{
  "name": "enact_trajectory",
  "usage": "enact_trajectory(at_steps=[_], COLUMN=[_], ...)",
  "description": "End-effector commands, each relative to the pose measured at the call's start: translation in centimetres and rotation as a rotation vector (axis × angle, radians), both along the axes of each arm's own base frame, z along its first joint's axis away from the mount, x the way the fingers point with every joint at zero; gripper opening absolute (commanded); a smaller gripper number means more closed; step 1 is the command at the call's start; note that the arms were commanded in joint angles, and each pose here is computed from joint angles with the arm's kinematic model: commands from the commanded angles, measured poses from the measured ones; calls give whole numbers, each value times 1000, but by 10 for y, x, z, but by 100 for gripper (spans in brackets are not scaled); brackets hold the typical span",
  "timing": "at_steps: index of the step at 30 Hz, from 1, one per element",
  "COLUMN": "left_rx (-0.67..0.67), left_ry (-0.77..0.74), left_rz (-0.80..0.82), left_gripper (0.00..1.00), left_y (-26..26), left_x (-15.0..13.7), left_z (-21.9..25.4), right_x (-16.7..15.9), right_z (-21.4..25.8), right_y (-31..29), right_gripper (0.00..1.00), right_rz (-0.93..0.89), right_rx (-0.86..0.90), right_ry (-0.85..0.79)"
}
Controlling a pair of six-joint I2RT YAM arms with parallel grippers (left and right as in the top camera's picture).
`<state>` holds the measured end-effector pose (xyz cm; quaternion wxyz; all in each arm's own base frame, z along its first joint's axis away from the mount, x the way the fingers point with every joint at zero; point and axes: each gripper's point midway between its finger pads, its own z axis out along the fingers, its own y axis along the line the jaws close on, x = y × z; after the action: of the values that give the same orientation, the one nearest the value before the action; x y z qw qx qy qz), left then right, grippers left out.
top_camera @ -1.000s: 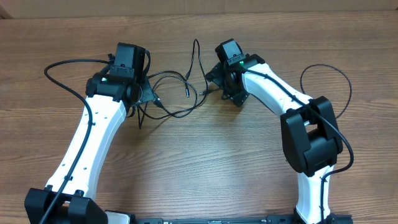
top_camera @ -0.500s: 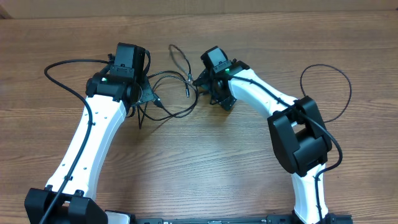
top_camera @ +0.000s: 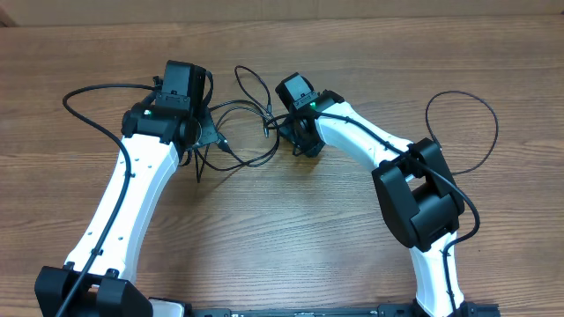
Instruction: Untangle cables
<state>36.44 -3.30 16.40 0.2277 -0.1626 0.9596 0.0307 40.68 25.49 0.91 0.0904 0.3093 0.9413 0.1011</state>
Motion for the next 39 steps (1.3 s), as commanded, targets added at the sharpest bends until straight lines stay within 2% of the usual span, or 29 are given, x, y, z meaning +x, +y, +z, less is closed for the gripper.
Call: enact_trajectory(at_steps=[1, 3, 7, 10, 17, 20, 23, 26, 30, 39], left_rx=[-11, -11, -11, -11, -28, -28, -28, -28, -28, -28], left_ry=[-9, -9, -8, -8, -4, -4, -4, -4, -5, -2], left_rz=[3, 3, 2, 3, -5, -5, -5, -5, -5, -5], left_gripper=[4, 4, 4, 4, 5, 4, 4, 4, 4, 4], left_y=[-4, -4, -4, -4, -7, -7, -7, -7, -7, -7], left_x=[1, 1, 1, 1, 1, 1, 0, 1, 1, 0], left_z=[2, 2, 2, 2, 1, 1, 1, 1, 2, 1], right_x=[-9, -6, 1, 9, 31, 35, 36, 32, 29, 9], right_z=[-19, -18, -16, -14, -4, -3, -3, -5, -7, -26], right_y=[-11, -11, -6, -2, 14, 10, 5, 3, 1, -9], right_gripper=[46, 57, 58, 74, 75, 75, 73, 64, 62, 43], right_rz=[-4, -7, -7, -8, -10, -22, -31, -30, -29, -68], right_rx=[-68, -72, -53, -32, 30, 3, -33, -45, -53, -78], right_ry=[44, 31, -1, -35, -133, -157, -169, -155, -143, -81])
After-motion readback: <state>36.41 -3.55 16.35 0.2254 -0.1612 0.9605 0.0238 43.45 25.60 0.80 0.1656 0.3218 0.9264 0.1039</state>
